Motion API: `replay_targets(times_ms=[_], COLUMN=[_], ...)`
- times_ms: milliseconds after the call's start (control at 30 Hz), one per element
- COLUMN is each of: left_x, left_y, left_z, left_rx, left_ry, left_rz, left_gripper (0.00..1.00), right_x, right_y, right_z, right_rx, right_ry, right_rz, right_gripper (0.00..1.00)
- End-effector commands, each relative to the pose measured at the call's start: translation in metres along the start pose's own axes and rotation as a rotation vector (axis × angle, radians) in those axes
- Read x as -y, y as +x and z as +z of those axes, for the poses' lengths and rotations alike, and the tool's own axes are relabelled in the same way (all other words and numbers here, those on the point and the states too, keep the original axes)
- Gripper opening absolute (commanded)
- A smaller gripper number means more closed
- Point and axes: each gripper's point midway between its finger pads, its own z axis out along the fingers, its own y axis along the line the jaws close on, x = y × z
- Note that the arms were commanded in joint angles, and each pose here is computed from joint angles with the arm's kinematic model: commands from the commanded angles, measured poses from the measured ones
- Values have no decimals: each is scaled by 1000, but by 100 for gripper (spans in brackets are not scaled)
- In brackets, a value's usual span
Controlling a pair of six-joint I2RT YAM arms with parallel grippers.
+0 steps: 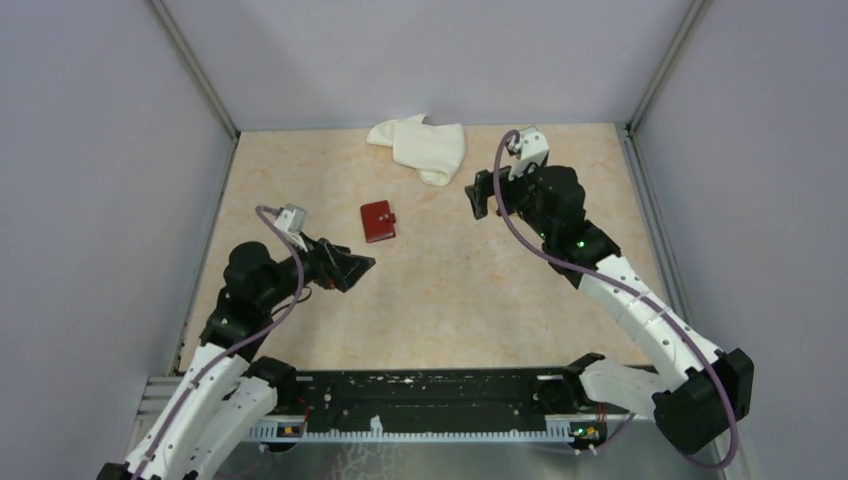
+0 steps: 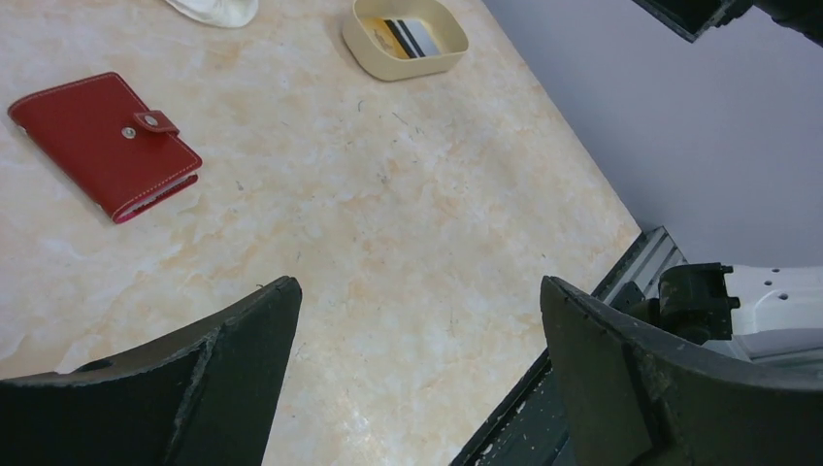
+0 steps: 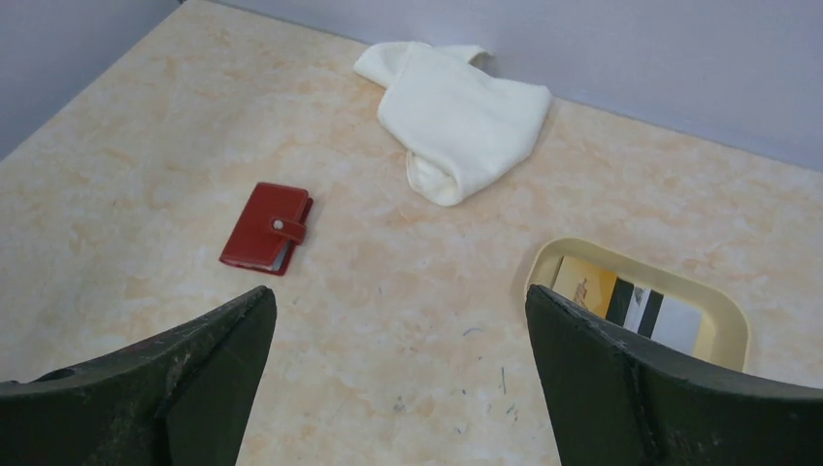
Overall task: Put the credit cards into the card holder
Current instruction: Move the card holder to the center of the board.
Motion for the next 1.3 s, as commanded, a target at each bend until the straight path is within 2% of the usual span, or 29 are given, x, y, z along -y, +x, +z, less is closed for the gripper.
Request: replay_targets(times_ms=[0,133,267,400,533,633,767,933,1067,1167,1267], left_x=[4,-20,-45,-82,-115,-131,-156,-186,-211,-230,-241], left_y=[-4,19,44,67,81,88,91,94,100,99,100], left_z=[16,38,54,70,84,89,93,109,121,124,132], left_rx=[-18,2,38,-16,-49,-55,-31,-97,-193,-215,-266], left_ry=[52,25,-4,-134,-264,-310,-392,-456,-568,-644,-669], left_rz=[3,-126,-221,-230,-249,-281,-326,-398,-382,-333,-288], left_gripper=[99,99,99,98,96,87,82,66,67,69,71], right_x=[-6,-11,-39,-64,-59,-46,-43,-36,-37,-37,-37], right_y=[-22,-18,6,46,74,93,104,103,110,114,117], right_z=[-18,-21,-27,-27,-13,-8,-12,-12,-12,-11,-10], right_rx=[145,154,124,21,-87,-152,-152,-145,-157,-164,-171], right_ry=[-63,-107,-312,-520,-526,-490,-490,-471,-482,-489,-492], right_rz=[32,-28,-206,-320,-285,-309,-324,-316,-314,-311,-315], right_gripper=[98,99,98,97,98,98,98,98,98,98,98])
